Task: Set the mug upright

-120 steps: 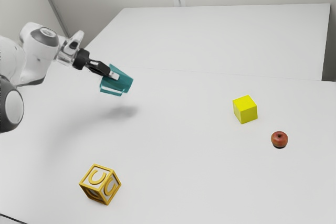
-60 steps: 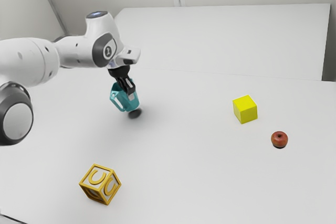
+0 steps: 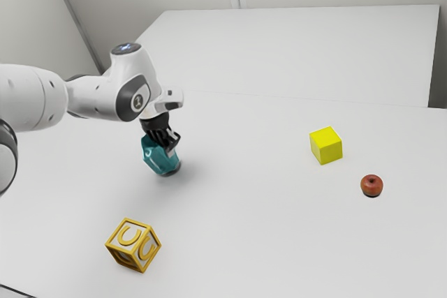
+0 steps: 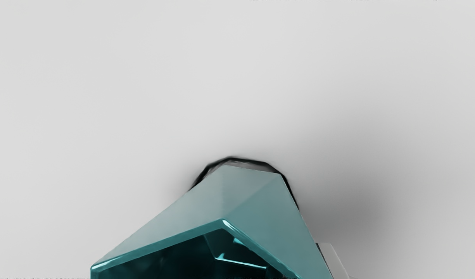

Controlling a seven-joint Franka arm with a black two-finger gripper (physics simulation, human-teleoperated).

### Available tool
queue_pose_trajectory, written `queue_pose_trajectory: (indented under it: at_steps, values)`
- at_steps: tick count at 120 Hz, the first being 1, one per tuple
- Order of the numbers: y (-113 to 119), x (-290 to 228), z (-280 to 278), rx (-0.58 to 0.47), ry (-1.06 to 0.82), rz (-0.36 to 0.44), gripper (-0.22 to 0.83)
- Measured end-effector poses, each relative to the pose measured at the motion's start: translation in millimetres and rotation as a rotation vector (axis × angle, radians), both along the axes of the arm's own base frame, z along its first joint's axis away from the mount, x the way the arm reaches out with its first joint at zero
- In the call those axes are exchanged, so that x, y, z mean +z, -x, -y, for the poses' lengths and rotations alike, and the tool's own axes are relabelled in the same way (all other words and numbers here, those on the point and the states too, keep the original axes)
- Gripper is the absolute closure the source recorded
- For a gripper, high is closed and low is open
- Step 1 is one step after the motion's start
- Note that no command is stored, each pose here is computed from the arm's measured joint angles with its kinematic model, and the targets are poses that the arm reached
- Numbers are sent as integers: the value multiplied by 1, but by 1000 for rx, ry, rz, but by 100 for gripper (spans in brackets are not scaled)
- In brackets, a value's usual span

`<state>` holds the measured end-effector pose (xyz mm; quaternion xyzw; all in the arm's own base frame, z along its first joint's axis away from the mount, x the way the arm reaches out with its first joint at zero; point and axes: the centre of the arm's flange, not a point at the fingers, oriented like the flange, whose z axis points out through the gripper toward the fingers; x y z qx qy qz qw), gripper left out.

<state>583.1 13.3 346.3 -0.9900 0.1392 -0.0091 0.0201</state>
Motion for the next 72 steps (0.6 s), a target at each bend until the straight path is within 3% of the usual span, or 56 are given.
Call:
queue_pose_trajectory:
  at_steps: [22,44,62,72]
  values:
    - [-1,1,1,71,6,12,35]
    - [-6,21,4,116,16,52,16]
    - [-39,160,8,134,33,175,9]
    - [-37,248,13,140,49,218,6]
